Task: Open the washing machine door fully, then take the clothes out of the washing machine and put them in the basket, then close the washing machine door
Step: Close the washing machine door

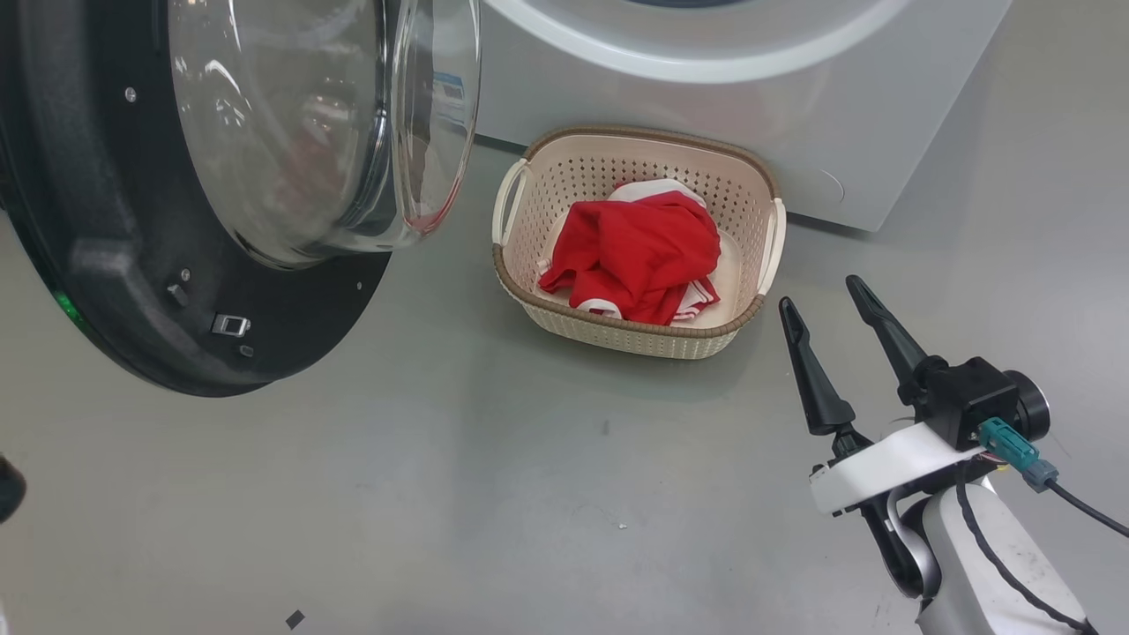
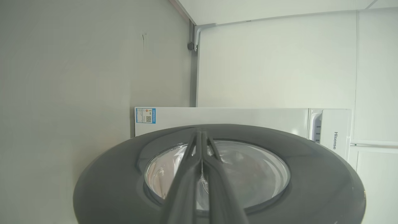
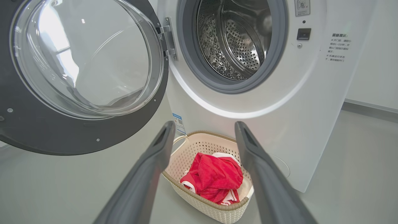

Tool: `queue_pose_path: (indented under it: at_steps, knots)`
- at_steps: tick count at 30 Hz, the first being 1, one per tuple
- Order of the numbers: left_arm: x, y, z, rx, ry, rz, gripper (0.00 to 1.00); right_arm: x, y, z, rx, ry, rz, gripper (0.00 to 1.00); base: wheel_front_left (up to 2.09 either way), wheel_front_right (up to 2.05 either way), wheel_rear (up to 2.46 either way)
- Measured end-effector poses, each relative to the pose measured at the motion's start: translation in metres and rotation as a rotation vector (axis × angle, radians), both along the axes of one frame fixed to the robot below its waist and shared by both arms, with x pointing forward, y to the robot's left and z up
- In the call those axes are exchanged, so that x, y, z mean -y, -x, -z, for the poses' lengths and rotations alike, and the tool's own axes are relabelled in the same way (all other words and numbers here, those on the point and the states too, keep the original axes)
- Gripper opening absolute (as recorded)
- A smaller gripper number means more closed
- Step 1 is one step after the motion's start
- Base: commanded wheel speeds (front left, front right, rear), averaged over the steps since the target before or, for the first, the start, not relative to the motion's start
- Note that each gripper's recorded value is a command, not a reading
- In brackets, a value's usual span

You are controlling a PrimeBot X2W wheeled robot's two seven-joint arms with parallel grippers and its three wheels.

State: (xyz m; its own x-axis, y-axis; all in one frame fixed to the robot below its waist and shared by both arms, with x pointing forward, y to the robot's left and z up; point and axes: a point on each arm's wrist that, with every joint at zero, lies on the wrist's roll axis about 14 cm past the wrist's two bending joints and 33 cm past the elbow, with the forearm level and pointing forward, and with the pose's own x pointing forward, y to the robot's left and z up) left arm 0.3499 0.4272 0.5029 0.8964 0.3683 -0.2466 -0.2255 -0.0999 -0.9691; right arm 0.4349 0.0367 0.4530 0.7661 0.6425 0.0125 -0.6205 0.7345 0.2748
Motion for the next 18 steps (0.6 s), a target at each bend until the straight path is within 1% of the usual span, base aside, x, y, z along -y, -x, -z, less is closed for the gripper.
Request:
queue_pose_path:
  at_steps: [6, 10, 18]
  knots:
    - [0.018, -0.007, 0.016, -0.036, 0.049, 0.089, 0.0, 0.001, 0.001, -0.001, 0.001, -0.001, 0.003, 1.0, 0.0, 0.0, 0.0]
    - [0.034, -0.014, 0.019, -0.019, 0.094, 0.167, 0.0, 0.002, 0.001, -0.002, 0.001, -0.002, 0.008, 1.0, 0.0, 0.0, 0.0]
    - [0.049, -0.026, 0.014, 0.01, 0.118, 0.258, 0.0, 0.006, 0.0, -0.001, -0.001, -0.001, 0.02, 1.0, 0.0, 0.0, 0.0]
